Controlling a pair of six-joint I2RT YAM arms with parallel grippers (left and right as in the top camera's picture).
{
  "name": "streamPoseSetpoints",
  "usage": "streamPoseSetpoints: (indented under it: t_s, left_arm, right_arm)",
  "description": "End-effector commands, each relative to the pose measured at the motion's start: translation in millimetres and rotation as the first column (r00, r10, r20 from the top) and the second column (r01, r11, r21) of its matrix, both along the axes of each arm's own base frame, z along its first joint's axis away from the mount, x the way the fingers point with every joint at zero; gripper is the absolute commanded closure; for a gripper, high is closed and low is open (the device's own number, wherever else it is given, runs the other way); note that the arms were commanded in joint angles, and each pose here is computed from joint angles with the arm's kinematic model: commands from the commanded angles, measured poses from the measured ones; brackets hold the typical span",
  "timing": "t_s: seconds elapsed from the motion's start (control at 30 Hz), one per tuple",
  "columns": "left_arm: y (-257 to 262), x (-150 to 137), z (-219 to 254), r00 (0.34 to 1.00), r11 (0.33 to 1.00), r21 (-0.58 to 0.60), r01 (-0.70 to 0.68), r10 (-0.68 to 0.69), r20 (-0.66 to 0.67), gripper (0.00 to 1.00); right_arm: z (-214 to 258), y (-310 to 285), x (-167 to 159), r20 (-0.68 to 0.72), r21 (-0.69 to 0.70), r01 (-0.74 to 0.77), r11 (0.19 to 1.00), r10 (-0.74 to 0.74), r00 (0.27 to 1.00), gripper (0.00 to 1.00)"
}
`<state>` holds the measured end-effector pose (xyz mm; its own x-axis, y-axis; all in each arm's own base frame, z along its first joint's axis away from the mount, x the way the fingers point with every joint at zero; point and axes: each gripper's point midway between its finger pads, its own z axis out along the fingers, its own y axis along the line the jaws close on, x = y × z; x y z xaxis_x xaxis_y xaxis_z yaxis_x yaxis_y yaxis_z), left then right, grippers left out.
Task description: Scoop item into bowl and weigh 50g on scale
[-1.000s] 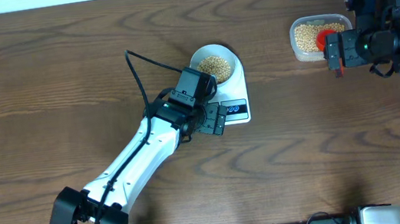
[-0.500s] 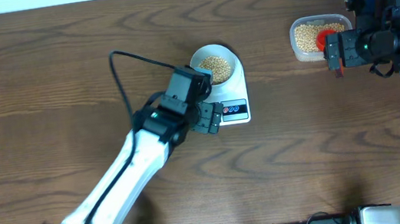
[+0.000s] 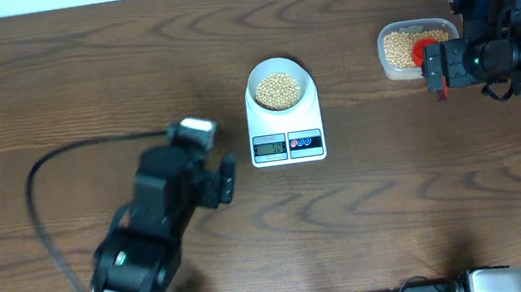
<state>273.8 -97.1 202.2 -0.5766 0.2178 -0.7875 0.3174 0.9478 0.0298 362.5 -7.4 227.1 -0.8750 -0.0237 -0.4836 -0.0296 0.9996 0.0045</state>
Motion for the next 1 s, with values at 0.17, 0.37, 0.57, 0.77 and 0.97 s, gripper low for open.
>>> streamPoseSetpoints:
  t_s: [0.17,0.37,0.57,0.77,0.97]
  left_arm:
    - [46.4,-28.0,5.8,0.968,0.978,-0.134,-0.158,0.180,0.174,0.11]
    - [68.1,-31.3,-16.7,0.926,0.956,-0.189,-0.226,0.271,0.264,0.10]
    - [77.3,-33.8,-31.1,0.873,0.942,-0.241,-0.233,0.311,0.375,0.10]
    - [82.0,-30.8,-51.2,0.828,0.935,-0.272,-0.228,0.334,0.451,0.10]
    - [84.6,-30.2,-63.3,0.833,0.932,-0.262,-0.249,0.344,0.433,0.10]
  right_arm:
    - [11.9,1.4,-0.2,0.032,-0.011,-0.014,1.000,0.014,0.999,0.01]
    - [11.9,1.4,-0.2,0.032,-0.011,-0.014,1.000,0.014,0.999,0.01]
    - [11.9,1.4,-0.2,0.032,-0.011,-0.014,1.000,0.014,0.999,0.01]
    - [11.9,1.4,-0.2,0.032,-0.011,-0.014,1.000,0.014,0.999,0.01]
    - [11.9,1.4,-0.2,0.032,-0.011,-0.014,1.000,0.014,0.999,0.01]
